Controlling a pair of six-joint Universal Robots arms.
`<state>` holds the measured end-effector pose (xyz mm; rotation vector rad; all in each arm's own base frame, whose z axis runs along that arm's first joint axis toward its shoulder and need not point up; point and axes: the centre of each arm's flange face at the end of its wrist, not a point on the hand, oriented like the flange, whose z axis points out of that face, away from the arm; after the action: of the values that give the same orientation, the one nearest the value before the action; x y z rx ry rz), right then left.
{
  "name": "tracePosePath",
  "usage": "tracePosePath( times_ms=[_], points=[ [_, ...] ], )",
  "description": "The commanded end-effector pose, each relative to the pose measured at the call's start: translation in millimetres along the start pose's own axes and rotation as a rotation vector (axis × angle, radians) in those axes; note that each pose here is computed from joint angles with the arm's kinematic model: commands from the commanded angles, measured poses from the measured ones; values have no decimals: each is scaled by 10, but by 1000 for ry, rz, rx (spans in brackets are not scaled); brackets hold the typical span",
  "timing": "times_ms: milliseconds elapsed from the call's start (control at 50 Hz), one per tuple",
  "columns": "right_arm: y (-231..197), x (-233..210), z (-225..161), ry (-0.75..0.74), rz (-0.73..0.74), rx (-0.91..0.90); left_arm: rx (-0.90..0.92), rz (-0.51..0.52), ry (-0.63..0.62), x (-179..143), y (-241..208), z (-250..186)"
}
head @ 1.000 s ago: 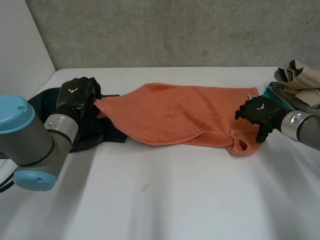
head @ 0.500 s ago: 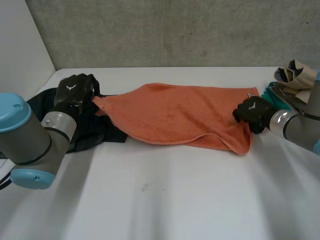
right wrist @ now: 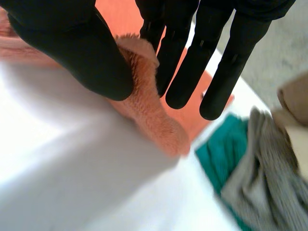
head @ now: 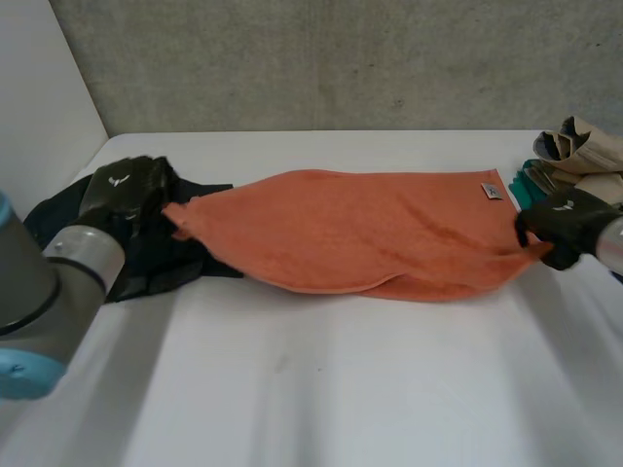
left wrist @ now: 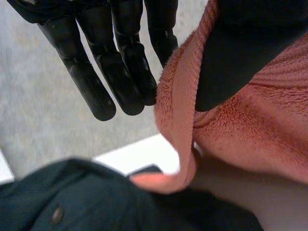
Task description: Fold the laundry.
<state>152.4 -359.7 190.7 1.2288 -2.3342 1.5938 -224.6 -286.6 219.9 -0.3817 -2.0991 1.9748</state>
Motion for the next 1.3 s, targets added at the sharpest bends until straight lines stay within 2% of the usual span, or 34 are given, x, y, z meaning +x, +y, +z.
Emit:
tracePosePath(
  times_ms=[20, 120, 200, 260, 320, 420, 540, 660, 820, 940, 1020, 1080, 1100, 1120, 1180, 1200, 1260, 1300],
  points=[
    [95, 193, -626, 27, -39, -173, -243, 44, -72, -223, -47, -470],
    [106, 99, -914, -29, -125, -224, -356, 85, -11, -180, 7, -696],
    [121, 32, -905, -40, -145, -210, -374, 71, 88, -50, 40, -761],
    [104, 37, -836, -7, -143, -166, -333, 72, 96, -51, 23, -689],
    [119, 60, -673, 48, -93, -100, -271, 79, 88, -71, 53, -548],
    [310, -2, -386, 31, -10, -116, -201, 91, 94, -61, 101, -310],
    [194, 35, -12, 66, -62, -77, -175, 59, 56, -181, 220, 235],
    [-124, 166, 372, 242, -75, 69, -214, 25, -44, -289, 467, 679],
    [-95, 159, 840, 338, -117, 192, -192, 1, -61, -324, 538, 933],
    [-50, 182, 1098, 420, -135, 217, -181, -4, -91, -330, 603, 1057],
    [-229, 218, 1181, 459, -152, 284, -82, 1, -96, -345, 411, 1216],
    [-639, 384, 1124, 545, -164, 429, 140, 13, -97, -375, -49, 1431],
    [-918, 529, 1021, 620, -162, 530, 191, 17, -97, -379, -153, 1464],
    [-1063, 621, 938, 662, -153, 582, 314, 16, -92, -380, -415, 1518],
    [-1519, 917, 546, 779, -84, 753, 498, -2, -67, -403, -843, 1527],
    [-1564, 948, 487, 783, -65, 773, 606, -18, -49, -425, -1151, 1468],
    [-1607, 966, 366, 758, -1, 790, 653, -53, -16, -398, -1355, 1355],
    [-1523, 893, 390, 714, 33, 754, 612, -69, -7, -370, -1243, 1347]
  ],
)
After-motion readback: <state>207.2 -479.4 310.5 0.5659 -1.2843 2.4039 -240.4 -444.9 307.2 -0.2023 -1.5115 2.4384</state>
